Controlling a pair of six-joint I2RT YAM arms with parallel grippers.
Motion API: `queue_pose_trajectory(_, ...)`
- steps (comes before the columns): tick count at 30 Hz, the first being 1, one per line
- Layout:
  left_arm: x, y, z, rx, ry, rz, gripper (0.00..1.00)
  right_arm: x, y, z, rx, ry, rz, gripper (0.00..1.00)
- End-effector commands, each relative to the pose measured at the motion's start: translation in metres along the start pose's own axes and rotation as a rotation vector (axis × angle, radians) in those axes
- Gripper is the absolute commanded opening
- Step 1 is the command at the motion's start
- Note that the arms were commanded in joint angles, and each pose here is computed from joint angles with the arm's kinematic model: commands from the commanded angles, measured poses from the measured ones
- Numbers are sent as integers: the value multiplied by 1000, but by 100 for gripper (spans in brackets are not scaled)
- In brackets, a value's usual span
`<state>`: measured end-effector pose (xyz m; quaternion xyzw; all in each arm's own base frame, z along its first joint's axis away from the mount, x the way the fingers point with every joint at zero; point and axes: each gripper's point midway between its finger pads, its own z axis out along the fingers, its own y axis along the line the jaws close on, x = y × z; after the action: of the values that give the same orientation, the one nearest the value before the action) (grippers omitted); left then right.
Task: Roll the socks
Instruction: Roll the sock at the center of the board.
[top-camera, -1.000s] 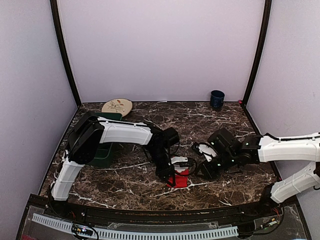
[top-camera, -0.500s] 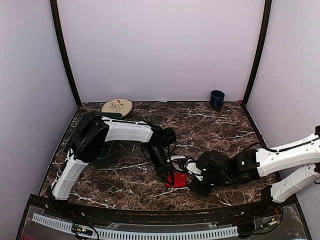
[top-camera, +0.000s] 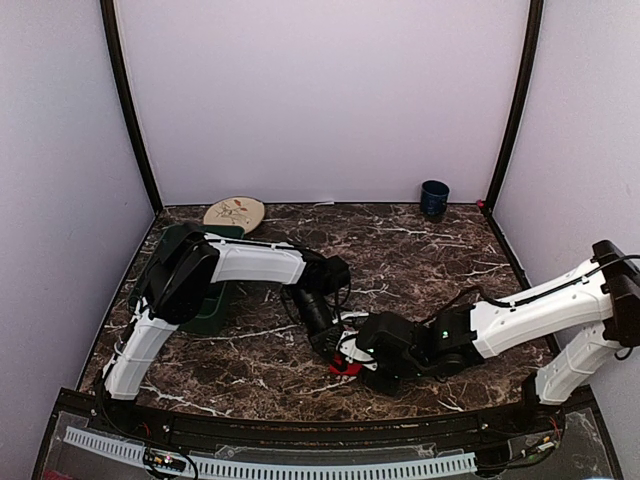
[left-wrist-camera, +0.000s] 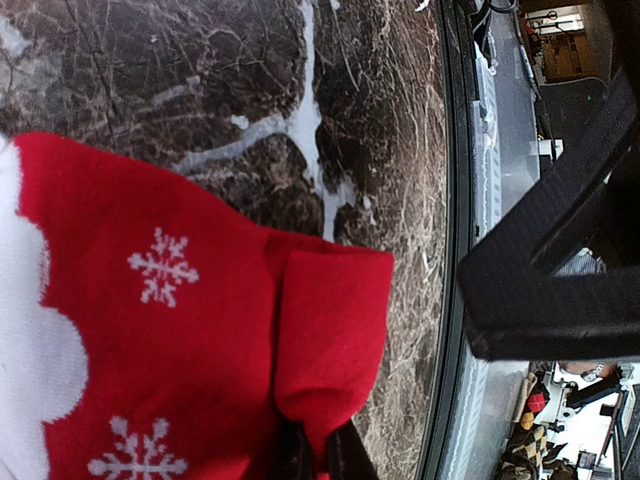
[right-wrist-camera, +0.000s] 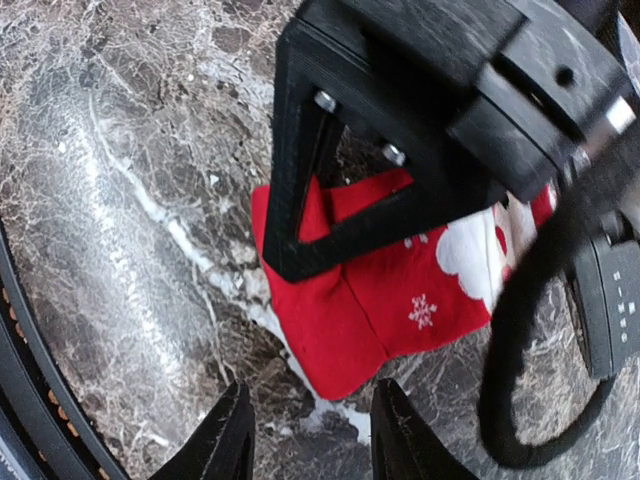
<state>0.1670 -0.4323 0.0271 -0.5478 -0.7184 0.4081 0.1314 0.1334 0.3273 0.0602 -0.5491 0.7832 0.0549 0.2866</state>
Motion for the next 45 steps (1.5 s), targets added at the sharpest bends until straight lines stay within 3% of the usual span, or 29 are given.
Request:
queue_pose_trajectory(1,6,4,-1,11,18,-38,0,-15,2,4,12,-30,-59,39)
queue_pose_trajectory(24,5,6,-6,21,6,-50,0,7,-4,39,-7,63,-113,39)
queue_pose_trajectory(35,4,7,-9,25,-6,-52,0,16,-9,47,-51,90,-100,32)
queue_pose_trajectory(45,4,8,-11,29,-11,-55,0,21,-1,57,-130,138,-84,18)
